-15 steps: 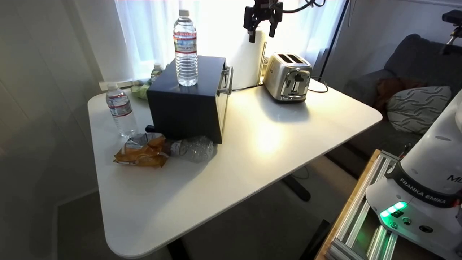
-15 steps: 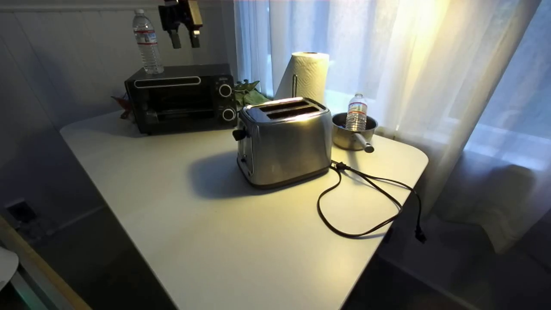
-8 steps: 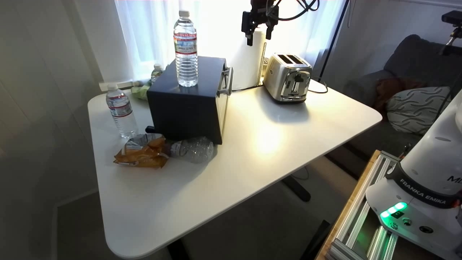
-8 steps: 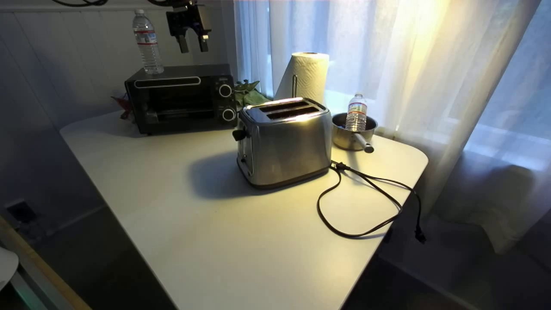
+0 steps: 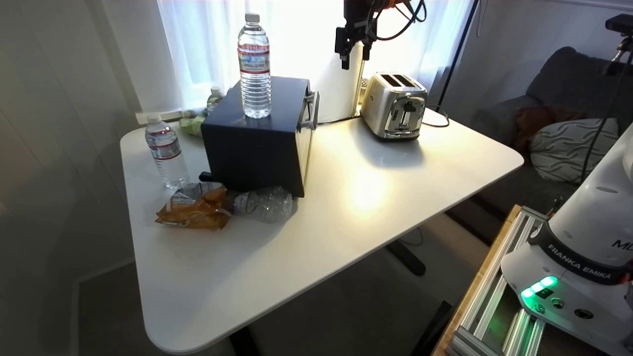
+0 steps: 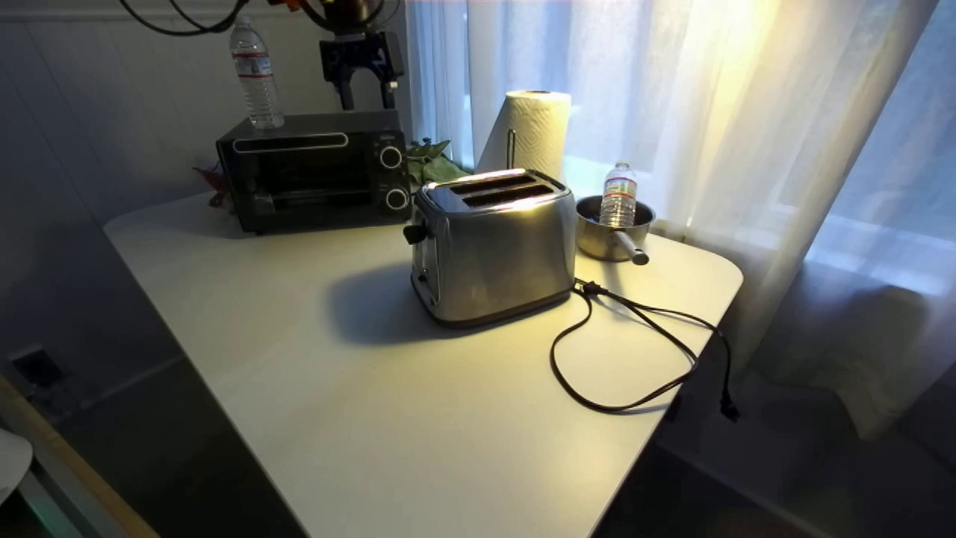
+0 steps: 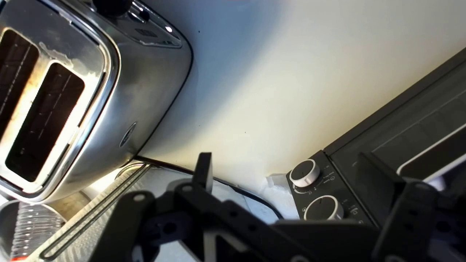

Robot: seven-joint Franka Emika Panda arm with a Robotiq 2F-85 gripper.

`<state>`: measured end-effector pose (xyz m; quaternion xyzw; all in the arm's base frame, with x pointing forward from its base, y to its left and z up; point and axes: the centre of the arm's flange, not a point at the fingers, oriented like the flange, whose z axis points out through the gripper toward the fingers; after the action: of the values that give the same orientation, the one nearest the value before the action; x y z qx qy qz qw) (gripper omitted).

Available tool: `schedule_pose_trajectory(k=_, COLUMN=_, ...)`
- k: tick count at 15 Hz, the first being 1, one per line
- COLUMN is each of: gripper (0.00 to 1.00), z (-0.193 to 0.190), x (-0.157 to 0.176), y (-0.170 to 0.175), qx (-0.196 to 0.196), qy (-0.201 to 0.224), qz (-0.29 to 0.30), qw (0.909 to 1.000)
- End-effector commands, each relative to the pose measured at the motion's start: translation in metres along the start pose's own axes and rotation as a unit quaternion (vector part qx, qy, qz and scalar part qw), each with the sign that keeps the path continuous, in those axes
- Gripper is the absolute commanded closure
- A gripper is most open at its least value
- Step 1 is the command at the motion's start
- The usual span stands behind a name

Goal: Turn the top knob on the oven to the left

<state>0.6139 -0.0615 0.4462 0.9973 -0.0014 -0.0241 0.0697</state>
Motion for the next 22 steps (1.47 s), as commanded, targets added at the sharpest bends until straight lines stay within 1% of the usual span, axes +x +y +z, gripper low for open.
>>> schedule_pose_trajectory(k=1, gripper=0.00, z=0.018, x=0.039, y=0.016, qx=0.018, qy=-0.016, qz=-0.063, qw=0.9977)
schedule_pose_trajectory(k=4, gripper=0.00, z=0.038, x=0.055, y=0.017, qx=0.035, qy=-0.009, qz=-0.102, qw=0.9942)
schedule_pose_trajectory(k=7, gripper=0.00, z=0.050, x=0.070, y=0.013, qx=0.043, qy=-0.005, qz=-0.121, qw=0.9917)
schedule_pose_trajectory(k=13, gripper=0.00, z=0.065, x=0.091, y=0.012, qx=0.041, qy=0.017, qz=-0.124, qw=0.9912)
schedule_pose_trajectory(k=22, gripper=0.00, z=0.079, x=0.103, y=0.007, qx=0.054, qy=0.032, qz=-0.134, qw=0.9890)
